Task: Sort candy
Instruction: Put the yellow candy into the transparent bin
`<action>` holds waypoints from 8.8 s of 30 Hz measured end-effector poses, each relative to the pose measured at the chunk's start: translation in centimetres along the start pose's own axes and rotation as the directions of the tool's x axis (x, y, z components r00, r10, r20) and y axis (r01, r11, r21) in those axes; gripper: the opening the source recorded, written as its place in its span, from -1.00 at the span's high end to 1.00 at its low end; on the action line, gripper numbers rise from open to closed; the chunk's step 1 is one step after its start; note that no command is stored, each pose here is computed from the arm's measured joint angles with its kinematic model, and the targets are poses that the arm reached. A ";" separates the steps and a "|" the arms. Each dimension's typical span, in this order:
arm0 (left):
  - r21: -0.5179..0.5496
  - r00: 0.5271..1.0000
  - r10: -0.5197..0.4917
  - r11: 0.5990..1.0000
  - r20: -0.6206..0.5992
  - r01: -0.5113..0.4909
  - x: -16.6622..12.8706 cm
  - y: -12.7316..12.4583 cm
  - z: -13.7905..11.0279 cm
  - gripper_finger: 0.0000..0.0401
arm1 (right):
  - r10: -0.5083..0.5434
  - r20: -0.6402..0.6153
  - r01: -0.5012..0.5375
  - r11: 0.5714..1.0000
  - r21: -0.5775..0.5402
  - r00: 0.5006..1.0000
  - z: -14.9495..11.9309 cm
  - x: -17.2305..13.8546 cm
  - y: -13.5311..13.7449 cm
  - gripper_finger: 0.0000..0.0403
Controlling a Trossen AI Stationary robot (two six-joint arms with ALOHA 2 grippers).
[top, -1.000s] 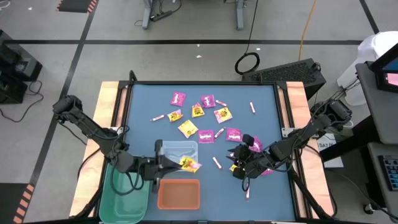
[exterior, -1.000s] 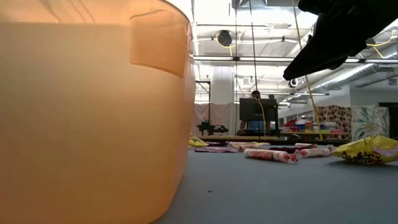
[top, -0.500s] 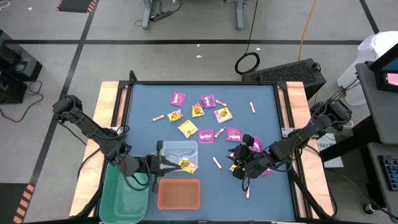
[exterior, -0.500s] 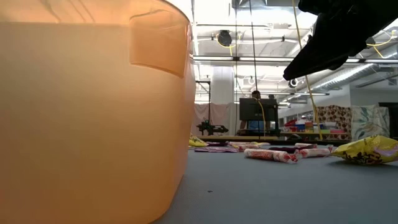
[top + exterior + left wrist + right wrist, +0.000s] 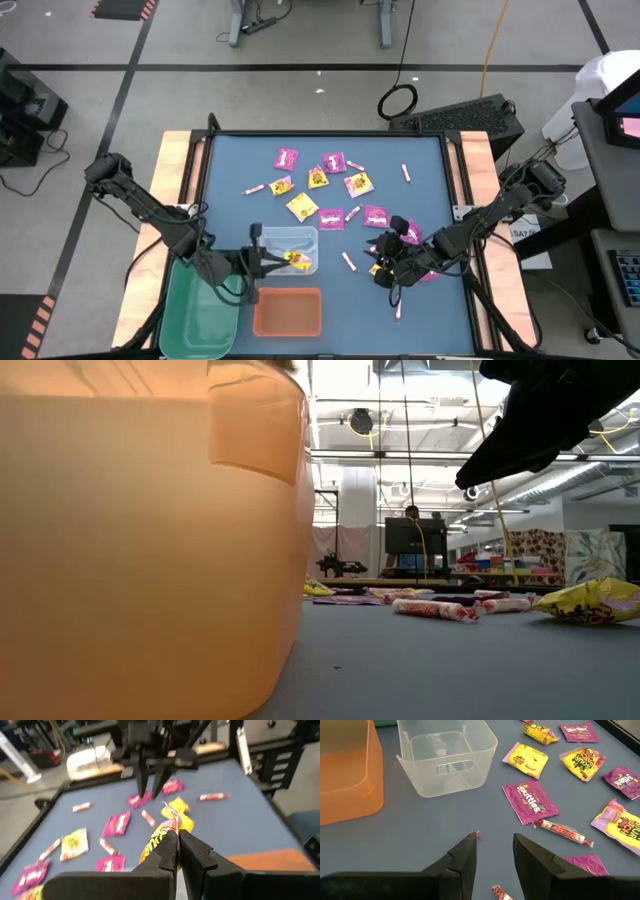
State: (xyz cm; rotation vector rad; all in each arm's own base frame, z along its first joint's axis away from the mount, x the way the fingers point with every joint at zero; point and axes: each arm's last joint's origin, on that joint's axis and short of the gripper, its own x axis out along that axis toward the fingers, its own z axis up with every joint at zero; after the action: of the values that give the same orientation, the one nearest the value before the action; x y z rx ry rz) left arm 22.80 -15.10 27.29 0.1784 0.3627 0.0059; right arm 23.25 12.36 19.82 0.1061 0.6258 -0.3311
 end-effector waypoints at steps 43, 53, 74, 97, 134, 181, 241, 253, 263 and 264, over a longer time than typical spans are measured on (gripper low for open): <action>-0.087 0.911 -0.022 0.996 -0.411 -0.016 7.2 3.9 -5.7 0.48 | -0.270 0.121 0.267 0.963 0.040 0.955 0.4 1.8 -2.8 0.41; -0.083 0.915 -0.023 0.996 -0.403 -0.012 7.2 3.8 -5.6 0.33 | -0.290 -0.068 0.288 0.957 -0.039 0.955 2.0 5.1 -8.2 0.34; -0.098 0.917 -0.051 0.995 -0.397 0.013 7.3 3.7 -5.5 0.33 | -0.162 -0.347 0.221 0.966 0.137 0.924 2.1 9.1 -21.4 -0.10; -0.081 0.922 -0.053 0.996 -0.383 0.024 7.3 3.7 -5.4 0.33 | -0.077 -0.391 0.164 0.967 0.194 0.917 -0.1 13.3 -21.2 0.71; -0.261 0.995 0.103 0.960 -0.016 -0.103 10.0 5.9 -2.3 -0.41 | 0.008 0.076 -0.013 0.997 0.074 0.997 3.0 1.8 -4.2 1.00; -0.240 0.995 -0.003 0.970 0.097 0.027 13.3 8.7 -2.5 0.96 | 0.004 0.147 -0.012 0.999 0.050 0.989 2.6 0.4 -2.4 0.63; 0.926 0.998 0.056 0.378 -0.038 0.014 2.7 7.1 1.0 0.95 | 0.154 0.128 -0.153 0.988 -0.013 0.980 0.8 3.8 0.7 0.38; 0.503 0.997 0.066 0.864 -0.039 -0.038 2.7 7.2 1.0 0.95 | 0.157 0.131 -0.158 0.987 -0.003 0.979 0.9 3.8 0.8 0.38; -0.125 0.997 0.072 0.989 -0.039 -0.076 2.7 7.2 1.0 0.95 | 0.168 0.129 -0.174 0.984 0.038 0.977 0.7 3.6 1.0 0.38; -0.182 0.997 0.072 0.980 -0.040 -0.078 2.7 7.2 1.0 0.95 | 0.170 0.128 -0.176 0.983 0.044 0.977 0.7 3.6 1.1 0.38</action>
State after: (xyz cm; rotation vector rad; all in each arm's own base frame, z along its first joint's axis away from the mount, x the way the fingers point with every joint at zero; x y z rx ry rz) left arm 25.90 -8.10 28.51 0.0096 0.3862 0.1163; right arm 26.70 12.27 18.24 0.1904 0.4806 -0.1846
